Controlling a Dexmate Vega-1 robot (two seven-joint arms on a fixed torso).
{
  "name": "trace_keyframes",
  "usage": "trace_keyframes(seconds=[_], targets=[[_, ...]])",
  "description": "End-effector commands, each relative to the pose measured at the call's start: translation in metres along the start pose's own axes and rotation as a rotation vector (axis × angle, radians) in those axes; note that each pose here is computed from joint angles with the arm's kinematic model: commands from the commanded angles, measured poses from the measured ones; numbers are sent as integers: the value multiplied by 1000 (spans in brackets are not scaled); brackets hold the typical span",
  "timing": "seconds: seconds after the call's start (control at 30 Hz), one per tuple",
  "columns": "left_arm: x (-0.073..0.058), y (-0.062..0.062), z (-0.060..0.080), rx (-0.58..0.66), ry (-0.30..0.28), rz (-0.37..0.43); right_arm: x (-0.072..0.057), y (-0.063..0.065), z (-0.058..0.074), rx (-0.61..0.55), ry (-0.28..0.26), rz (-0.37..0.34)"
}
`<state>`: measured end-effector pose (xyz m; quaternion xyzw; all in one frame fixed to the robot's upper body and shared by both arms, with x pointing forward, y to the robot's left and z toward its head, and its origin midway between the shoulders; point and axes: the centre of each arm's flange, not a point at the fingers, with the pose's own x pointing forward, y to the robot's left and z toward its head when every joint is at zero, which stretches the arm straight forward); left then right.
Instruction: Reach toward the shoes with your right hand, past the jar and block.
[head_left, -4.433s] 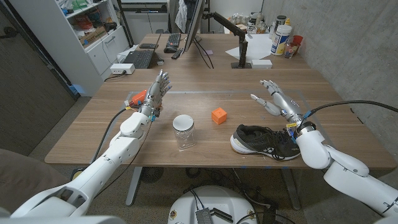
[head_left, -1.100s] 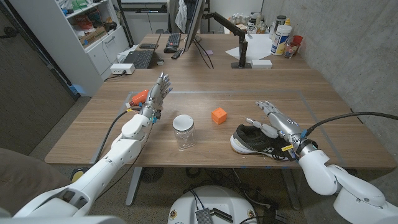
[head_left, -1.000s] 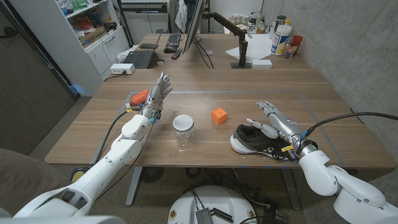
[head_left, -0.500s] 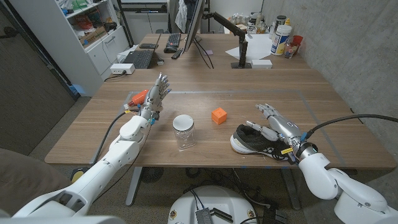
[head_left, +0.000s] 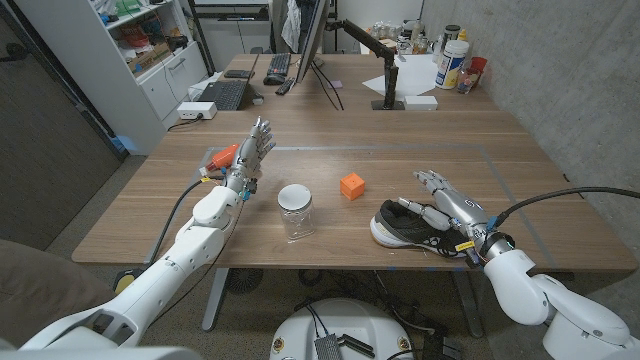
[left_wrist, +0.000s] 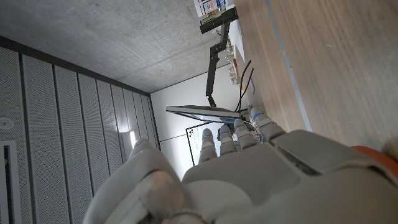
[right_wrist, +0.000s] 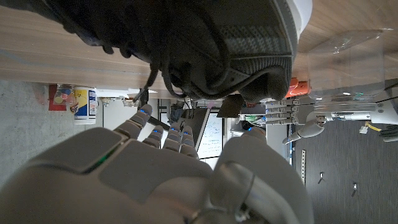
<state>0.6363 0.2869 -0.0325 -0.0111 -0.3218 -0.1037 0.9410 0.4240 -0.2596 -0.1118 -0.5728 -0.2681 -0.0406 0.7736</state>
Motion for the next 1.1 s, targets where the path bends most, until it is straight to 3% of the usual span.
trace_keyframes(seconds=[0.03, 0.63, 1.1], targets=[[-1, -6, -2, 5, 15, 2, -2, 3, -8, 5, 9, 32], [-3, -7, -3, 10, 24, 7, -3, 9, -12, 18, 9, 64], [-3, -12, -2, 11, 17, 6, -9, 7, -14, 14, 9, 56]])
